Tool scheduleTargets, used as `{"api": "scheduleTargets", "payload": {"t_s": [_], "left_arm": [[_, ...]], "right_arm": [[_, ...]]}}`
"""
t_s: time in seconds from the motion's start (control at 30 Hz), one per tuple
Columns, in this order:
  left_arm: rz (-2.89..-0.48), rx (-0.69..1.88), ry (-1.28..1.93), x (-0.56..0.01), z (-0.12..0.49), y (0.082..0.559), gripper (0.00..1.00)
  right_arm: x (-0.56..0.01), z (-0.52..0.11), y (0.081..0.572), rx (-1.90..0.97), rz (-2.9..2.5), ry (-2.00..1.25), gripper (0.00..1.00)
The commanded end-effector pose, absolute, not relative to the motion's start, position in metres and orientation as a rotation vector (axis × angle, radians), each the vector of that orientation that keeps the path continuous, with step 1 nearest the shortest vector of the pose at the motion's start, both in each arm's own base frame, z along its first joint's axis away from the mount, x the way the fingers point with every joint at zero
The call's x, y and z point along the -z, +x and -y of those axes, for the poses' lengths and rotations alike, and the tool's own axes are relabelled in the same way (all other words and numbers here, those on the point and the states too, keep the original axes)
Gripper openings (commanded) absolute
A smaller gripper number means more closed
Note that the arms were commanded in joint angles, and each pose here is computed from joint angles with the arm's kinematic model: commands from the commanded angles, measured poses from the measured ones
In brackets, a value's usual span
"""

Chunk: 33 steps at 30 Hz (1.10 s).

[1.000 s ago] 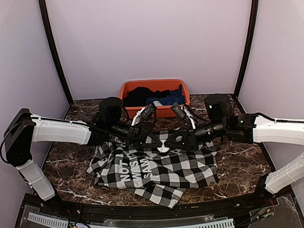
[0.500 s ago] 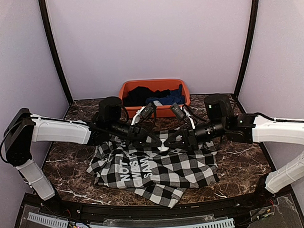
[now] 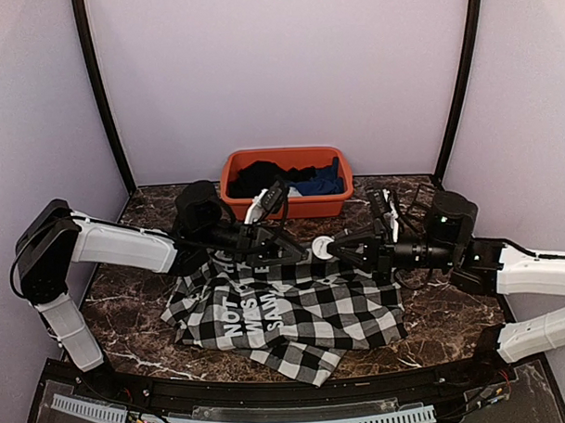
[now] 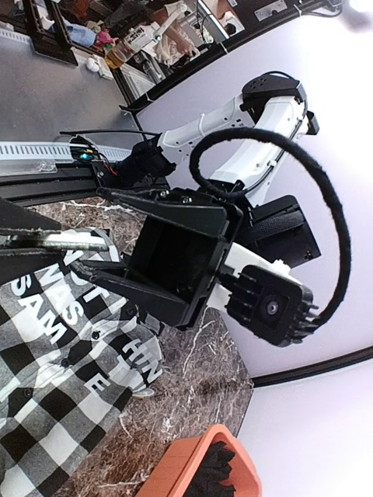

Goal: Pin the brooch onto the clothing
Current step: Pass from the left arm to the right, then open the brooch.

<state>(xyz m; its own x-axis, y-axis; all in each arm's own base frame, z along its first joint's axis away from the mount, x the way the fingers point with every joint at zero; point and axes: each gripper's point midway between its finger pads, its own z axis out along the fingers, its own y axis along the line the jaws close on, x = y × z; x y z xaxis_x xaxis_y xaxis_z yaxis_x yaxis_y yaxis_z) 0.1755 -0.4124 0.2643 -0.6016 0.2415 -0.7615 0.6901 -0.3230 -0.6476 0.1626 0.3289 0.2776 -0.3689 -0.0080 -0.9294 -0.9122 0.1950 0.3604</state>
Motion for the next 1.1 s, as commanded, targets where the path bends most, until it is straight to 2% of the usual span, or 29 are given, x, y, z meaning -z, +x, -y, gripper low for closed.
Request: {"api": "scheduleTargets", "payload": {"t_s": [0.0, 0.47, 0.7, 1.07], "left_arm": [[-1.61, 2.032, 1.142, -0.26, 0.413, 0.177, 0.44], [-1.587, 2.072, 1.098, -0.266, 0.414, 0.179, 0.42], [-1.593, 2.092, 1.096, -0.264, 0.414, 0.179, 0.29], [-1.596, 2.118, 1.087, -0.262, 0.416, 0.179, 0.25]], "right_arm": [[-0.29, -0.327, 0.171, -1.305, -1.506, -0.822, 0.0], [-0.279, -0.345, 0.171, -1.283, -1.5, -0.858, 0.0], [-0.281, -0.347, 0.171, -1.267, -1.483, -0.848, 0.0], [-0.282, -0.349, 0.173, -1.234, -1.481, -0.857, 0.0]]}}
